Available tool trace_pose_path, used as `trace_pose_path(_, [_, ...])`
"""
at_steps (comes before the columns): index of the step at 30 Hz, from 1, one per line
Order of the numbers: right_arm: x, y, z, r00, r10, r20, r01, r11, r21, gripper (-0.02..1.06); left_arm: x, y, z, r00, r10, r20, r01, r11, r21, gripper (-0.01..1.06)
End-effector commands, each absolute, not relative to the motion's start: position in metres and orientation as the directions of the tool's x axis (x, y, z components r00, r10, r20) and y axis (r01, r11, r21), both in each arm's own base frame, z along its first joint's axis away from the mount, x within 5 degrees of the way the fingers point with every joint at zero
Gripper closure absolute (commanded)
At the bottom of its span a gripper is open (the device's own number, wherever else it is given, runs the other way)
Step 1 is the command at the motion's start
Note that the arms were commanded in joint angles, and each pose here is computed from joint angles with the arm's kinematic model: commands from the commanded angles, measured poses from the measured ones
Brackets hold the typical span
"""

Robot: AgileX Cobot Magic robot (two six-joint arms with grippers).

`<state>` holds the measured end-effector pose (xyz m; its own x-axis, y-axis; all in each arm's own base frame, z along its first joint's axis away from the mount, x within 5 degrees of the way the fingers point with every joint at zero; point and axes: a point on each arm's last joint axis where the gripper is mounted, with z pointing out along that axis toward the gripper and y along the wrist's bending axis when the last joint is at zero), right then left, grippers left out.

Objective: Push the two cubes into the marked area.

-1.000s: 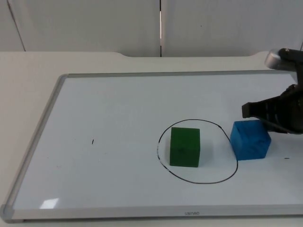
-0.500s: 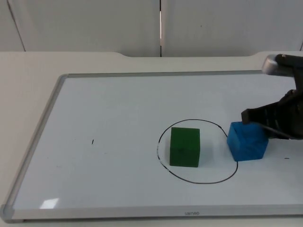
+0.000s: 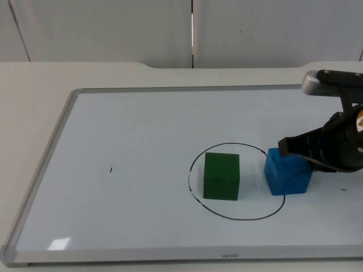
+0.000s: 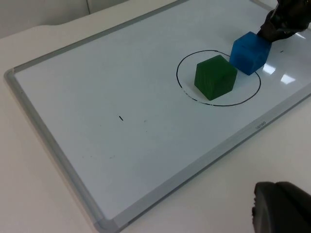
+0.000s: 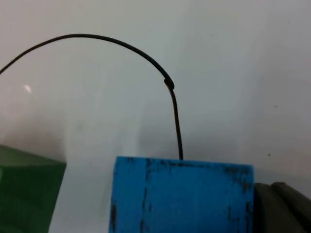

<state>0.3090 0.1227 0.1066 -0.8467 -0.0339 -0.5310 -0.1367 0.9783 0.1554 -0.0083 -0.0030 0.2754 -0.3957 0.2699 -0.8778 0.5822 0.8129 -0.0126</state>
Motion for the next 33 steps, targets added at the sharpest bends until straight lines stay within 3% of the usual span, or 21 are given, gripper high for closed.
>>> trace_pose_path(1, [0.31,0.126,0.107,-0.839,-0.04,-0.543,-0.149,0.976,0.158,1.05,-0.008,-0.003,0.275,-0.391,0.261,-0.883,0.58,0.814,-0.016,1.05])
trace_pose_path(33, [0.301,0.146,0.107,-0.843,-0.044,-0.536,-0.17,0.967,0.188,1.05,-0.008,-0.003,0.275,-0.391,0.261,-0.883,0.58,0.814,-0.016,1.05])
